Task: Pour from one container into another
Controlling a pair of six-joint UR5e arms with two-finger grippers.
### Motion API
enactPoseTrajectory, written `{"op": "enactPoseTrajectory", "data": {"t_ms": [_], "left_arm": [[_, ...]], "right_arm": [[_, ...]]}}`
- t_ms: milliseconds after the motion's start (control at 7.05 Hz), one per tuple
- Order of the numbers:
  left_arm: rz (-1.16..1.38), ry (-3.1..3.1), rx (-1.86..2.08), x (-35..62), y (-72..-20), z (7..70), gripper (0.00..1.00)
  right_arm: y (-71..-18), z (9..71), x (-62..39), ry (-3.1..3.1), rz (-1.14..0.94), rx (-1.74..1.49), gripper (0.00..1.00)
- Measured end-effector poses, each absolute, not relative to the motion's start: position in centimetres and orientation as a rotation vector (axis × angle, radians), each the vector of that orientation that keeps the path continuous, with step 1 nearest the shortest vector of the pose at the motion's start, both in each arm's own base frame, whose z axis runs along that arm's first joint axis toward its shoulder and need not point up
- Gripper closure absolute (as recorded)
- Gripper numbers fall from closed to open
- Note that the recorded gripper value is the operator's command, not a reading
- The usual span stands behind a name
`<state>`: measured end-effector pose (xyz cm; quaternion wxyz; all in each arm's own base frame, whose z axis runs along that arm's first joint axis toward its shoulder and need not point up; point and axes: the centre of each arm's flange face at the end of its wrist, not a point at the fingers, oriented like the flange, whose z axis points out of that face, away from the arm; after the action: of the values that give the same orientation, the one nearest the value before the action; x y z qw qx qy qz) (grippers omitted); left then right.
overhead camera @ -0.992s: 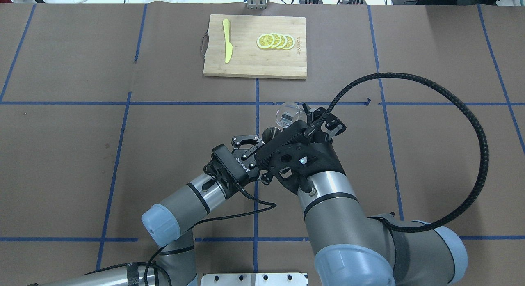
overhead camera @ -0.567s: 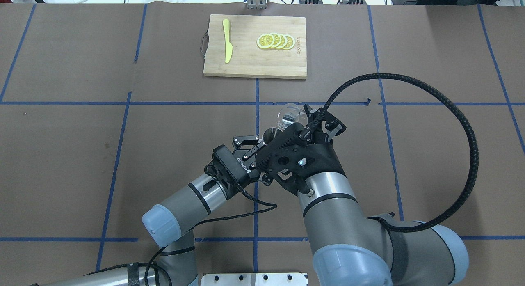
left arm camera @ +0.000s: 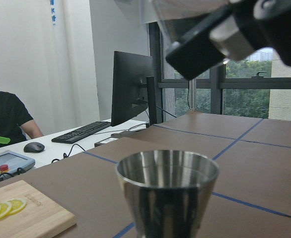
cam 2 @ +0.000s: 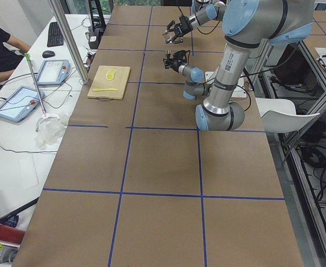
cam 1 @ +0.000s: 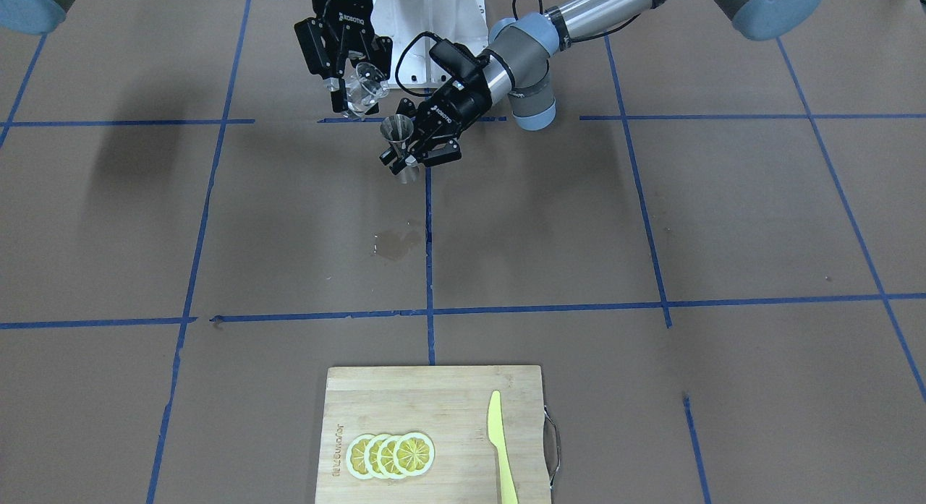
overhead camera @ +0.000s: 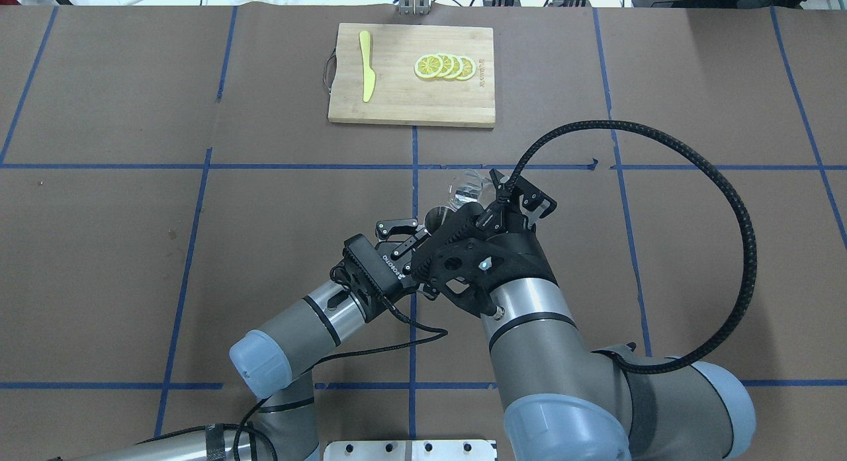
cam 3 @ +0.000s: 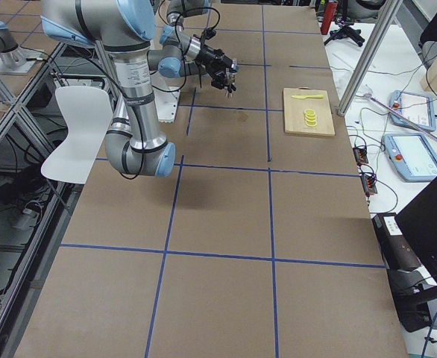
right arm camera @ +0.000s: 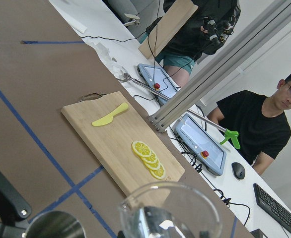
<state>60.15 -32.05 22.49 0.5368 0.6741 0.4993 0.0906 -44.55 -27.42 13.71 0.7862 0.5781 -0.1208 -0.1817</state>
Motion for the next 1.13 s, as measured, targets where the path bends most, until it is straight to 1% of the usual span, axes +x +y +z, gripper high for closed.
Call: {"op": "enactPoseTrajectory", "data": {"t_ms": [1134], "left_arm": [[0.214,1.191,1.605,60.11,-32.04,22.41,1.00]], "right_arm": [[-27.36,13.93,-44.65,-0.158,-0.521,1.255,1.00]]}}
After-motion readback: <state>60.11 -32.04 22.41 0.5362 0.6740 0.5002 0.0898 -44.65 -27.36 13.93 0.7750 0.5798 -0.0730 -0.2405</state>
